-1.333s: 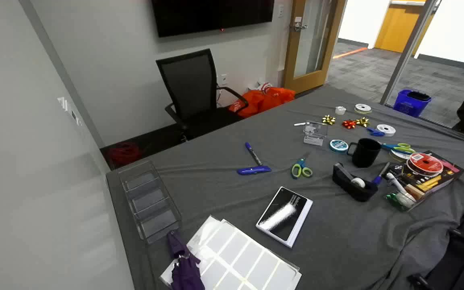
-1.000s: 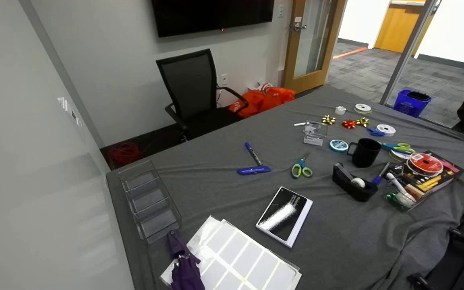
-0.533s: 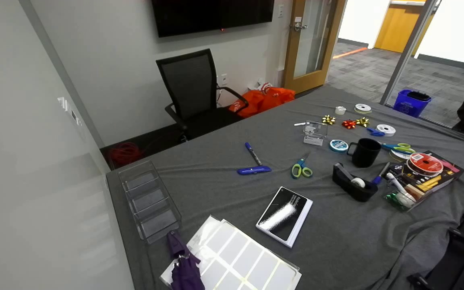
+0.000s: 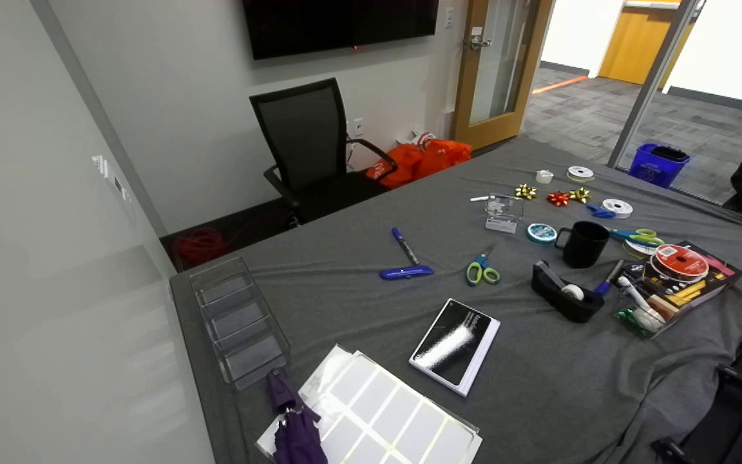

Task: Pick up the marker and put it into the black cup

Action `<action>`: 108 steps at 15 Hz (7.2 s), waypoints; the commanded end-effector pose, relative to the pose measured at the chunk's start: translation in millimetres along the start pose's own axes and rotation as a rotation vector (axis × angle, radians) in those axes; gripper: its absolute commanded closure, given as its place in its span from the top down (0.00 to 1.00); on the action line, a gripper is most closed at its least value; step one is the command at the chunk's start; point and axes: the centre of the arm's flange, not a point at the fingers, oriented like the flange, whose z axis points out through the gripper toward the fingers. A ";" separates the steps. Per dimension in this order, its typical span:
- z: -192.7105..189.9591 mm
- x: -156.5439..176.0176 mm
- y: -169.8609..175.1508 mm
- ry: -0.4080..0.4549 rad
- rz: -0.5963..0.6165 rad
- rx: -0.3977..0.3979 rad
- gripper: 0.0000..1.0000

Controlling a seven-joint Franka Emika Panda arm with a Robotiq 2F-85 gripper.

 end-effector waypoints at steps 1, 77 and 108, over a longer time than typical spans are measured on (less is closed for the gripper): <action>0.0 0.0 0.0 0.000 0.000 0.000 1.00; 308.0 -17.0 231.3 -0.070 0.045 -0.001 0.76; 383.8 -31.2 229.3 0.005 0.028 -0.010 0.41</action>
